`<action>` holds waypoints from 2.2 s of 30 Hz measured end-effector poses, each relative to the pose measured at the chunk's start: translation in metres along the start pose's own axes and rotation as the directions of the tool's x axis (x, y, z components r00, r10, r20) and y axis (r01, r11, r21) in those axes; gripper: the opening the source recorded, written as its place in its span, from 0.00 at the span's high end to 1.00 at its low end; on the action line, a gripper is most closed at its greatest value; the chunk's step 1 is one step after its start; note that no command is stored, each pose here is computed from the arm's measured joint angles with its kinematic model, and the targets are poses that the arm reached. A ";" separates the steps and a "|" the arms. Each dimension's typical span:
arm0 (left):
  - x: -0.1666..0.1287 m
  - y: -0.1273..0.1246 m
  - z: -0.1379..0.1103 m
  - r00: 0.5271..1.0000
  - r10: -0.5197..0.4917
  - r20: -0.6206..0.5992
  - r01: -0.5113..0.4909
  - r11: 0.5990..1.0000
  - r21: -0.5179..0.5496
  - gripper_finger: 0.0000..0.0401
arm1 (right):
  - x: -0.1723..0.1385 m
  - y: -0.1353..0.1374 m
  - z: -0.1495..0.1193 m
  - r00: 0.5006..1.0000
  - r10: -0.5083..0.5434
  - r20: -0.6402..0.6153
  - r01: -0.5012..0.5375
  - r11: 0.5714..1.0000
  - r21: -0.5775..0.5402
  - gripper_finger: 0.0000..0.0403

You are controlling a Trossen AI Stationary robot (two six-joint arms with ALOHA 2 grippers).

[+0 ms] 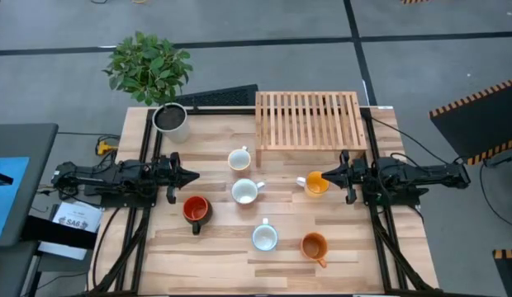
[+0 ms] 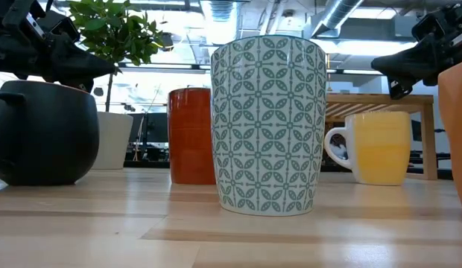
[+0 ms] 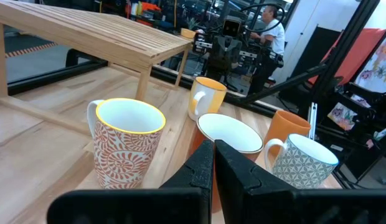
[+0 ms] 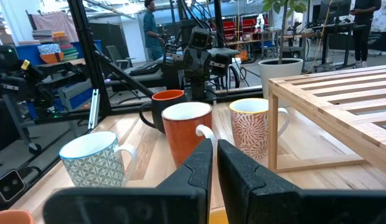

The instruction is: Place coffee mugs

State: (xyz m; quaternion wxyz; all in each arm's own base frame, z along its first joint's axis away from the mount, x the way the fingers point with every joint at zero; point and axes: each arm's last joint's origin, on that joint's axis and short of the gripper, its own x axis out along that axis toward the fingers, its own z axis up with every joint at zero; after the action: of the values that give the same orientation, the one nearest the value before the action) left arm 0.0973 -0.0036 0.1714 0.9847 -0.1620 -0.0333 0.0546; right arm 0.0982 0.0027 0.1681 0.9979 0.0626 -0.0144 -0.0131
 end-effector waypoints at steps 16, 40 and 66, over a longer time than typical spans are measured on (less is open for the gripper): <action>0.000 0.000 0.000 1.000 0.000 0.000 0.000 1.000 0.000 1.00 | 0.000 0.000 0.000 1.000 0.001 0.004 -0.001 1.000 0.002 0.87; 0.000 0.000 0.000 1.000 0.000 0.000 0.000 1.000 0.000 1.00 | 0.030 0.038 0.171 0.855 0.169 0.491 -0.407 0.805 0.432 0.87; 0.000 0.000 0.000 1.000 0.000 0.000 0.000 1.000 0.000 1.00 | 0.092 0.119 0.138 0.559 0.518 -0.648 0.336 0.573 0.748 0.44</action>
State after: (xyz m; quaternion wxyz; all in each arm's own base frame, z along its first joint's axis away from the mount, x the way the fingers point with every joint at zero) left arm 0.0972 -0.0035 0.1714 0.9847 -0.1621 -0.0334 0.0547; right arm 0.1885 0.1014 0.3226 0.7320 0.5094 0.4441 0.0861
